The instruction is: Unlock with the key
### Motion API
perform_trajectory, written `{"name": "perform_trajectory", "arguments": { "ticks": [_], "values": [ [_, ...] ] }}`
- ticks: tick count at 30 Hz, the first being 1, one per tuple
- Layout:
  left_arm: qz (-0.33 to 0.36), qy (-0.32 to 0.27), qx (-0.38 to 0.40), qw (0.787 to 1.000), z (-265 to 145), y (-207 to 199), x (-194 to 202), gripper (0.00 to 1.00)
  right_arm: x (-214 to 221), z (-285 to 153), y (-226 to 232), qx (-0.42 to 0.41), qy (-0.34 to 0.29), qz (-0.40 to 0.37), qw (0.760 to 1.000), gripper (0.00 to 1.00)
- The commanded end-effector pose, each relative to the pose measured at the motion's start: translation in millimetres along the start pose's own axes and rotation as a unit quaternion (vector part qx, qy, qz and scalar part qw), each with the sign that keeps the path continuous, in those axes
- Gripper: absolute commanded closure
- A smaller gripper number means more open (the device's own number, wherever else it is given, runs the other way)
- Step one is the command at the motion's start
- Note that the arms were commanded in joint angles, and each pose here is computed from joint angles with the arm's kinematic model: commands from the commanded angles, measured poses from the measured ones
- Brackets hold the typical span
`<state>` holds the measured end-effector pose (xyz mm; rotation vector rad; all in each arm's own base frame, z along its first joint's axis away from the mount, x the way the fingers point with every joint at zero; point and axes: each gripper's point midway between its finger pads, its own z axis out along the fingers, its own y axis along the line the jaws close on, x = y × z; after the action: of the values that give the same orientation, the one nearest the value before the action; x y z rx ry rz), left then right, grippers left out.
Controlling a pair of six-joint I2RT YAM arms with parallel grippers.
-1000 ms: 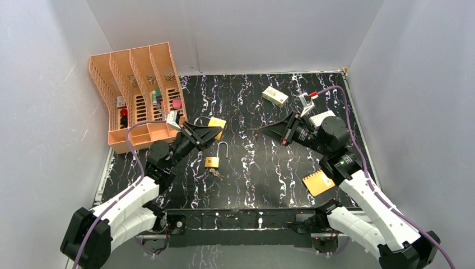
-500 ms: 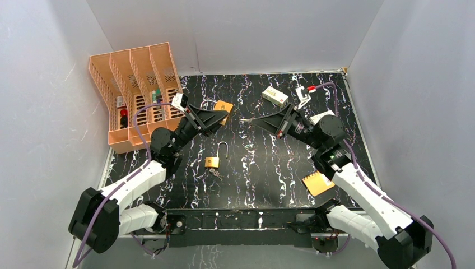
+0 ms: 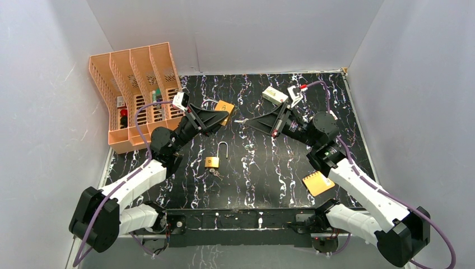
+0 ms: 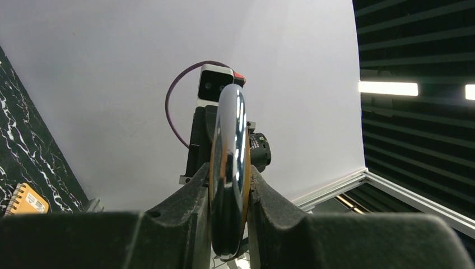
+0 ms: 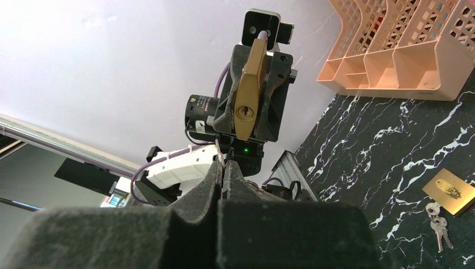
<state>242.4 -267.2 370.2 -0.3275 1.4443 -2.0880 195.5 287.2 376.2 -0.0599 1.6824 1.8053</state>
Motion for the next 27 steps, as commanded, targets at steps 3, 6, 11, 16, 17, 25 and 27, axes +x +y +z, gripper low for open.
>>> {"name": "perform_trajectory", "arguments": {
  "ticks": [3, 6, 11, 16, 17, 25, 27],
  "values": [
    [0.052, 0.008, 0.108, 0.993, -5, -73, 7, 1.00, -10, 9, 33, -0.041, -0.013, -0.016, 0.999, 1.00],
    [0.053, 0.013, 0.109, 0.993, -5, -73, 9, 1.00, -9, 12, 30, -0.035, -0.016, -0.010, 0.999, 1.00],
    [0.057, 0.015, 0.110, 0.992, -7, -74, 10, 1.00, -11, 17, 28, -0.027, -0.025, -0.002, 0.999, 1.00],
    [0.060, 0.017, 0.108, 0.992, -7, -74, 11, 1.00, -13, 18, 27, -0.020, -0.036, 0.003, 0.999, 1.00],
    [0.060, 0.018, 0.108, 0.992, -8, -74, 12, 1.00, -15, 18, 26, -0.017, -0.040, 0.003, 0.999, 1.00],
    [0.065, 0.020, 0.108, 0.992, -9, -76, 13, 1.00, -12, 18, 24, -0.008, -0.037, 0.008, 0.999, 1.00],
    [0.067, 0.024, 0.108, 0.992, -9, -76, 14, 1.00, -11, 19, 23, -0.007, -0.034, 0.009, 0.999, 1.00]
  ]
}}
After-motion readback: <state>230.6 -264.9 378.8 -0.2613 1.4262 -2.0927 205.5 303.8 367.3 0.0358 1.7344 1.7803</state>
